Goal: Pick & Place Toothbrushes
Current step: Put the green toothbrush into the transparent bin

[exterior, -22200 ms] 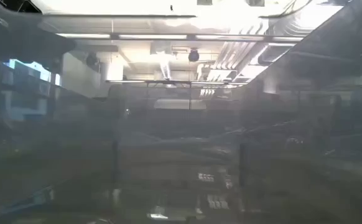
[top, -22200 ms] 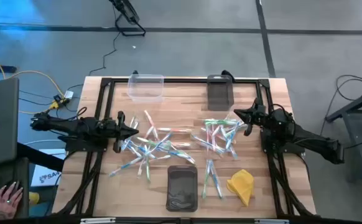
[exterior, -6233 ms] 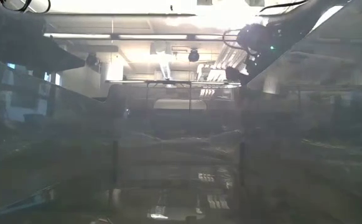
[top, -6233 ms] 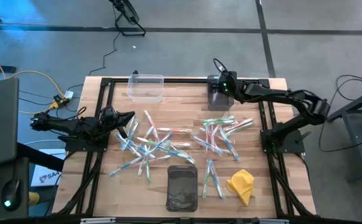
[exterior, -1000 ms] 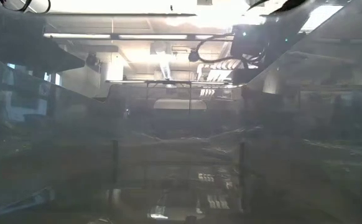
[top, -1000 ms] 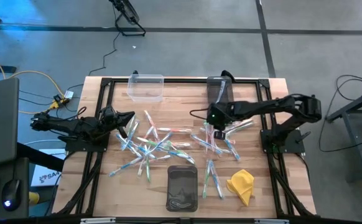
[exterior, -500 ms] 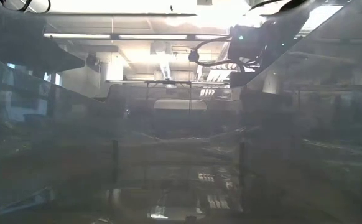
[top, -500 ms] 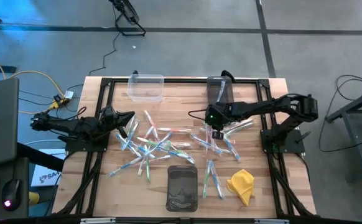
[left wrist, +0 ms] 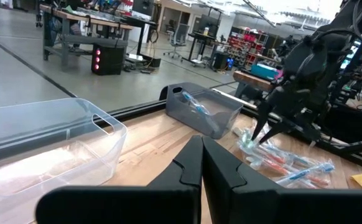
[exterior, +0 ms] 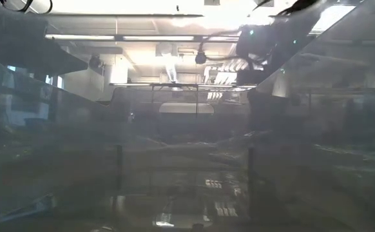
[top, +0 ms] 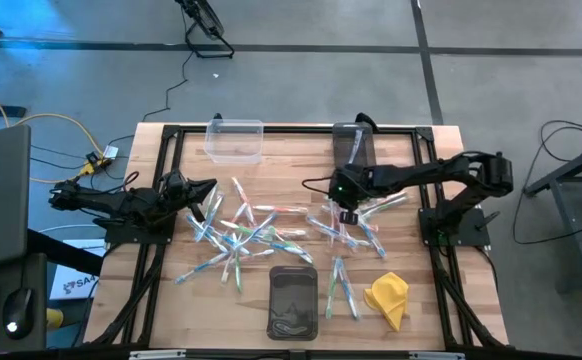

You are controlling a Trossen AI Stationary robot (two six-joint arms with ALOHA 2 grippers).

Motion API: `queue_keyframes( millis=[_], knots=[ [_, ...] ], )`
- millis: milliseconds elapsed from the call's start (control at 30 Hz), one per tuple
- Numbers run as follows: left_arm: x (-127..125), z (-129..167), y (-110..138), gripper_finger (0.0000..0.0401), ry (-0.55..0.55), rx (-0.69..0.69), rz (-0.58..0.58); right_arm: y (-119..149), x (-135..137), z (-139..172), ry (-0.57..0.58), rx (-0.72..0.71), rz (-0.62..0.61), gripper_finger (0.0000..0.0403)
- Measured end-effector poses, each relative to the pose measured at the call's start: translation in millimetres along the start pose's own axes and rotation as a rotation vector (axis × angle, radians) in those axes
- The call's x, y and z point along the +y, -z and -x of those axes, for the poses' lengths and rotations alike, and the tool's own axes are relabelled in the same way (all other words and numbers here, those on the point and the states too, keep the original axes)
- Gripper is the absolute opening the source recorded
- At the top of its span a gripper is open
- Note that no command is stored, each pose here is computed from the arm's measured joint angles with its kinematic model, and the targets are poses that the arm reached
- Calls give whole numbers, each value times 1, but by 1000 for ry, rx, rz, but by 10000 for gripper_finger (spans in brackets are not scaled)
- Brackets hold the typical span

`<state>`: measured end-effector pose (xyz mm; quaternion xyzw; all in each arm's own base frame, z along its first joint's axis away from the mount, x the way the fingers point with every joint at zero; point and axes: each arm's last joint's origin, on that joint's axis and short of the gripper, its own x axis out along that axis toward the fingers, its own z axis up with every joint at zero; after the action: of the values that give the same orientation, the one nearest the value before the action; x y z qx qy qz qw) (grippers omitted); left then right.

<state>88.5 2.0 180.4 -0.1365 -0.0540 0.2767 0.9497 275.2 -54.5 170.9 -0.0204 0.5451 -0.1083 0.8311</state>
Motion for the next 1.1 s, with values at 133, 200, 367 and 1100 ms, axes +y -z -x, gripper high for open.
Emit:
queue_keyframes(
  millis=[133, 200, 367, 1100],
  knots=[
    [0, 0, 0, 0, 0, 0, 0, -1, 5, 16, -13, -43, 14, 61],
    [0, 0, 0, 0, 0, 0, 0, -2, 8, 24, -15, -77, 22, 61],
    [0, 0, 0, 0, 0, 0, 0, -8, 12, 37, -8, -172, 31, 61],
    [0, 0, 0, 0, 3, 2, -1, -18, 15, 10, -27, -199, 16, 62]
  ],
)
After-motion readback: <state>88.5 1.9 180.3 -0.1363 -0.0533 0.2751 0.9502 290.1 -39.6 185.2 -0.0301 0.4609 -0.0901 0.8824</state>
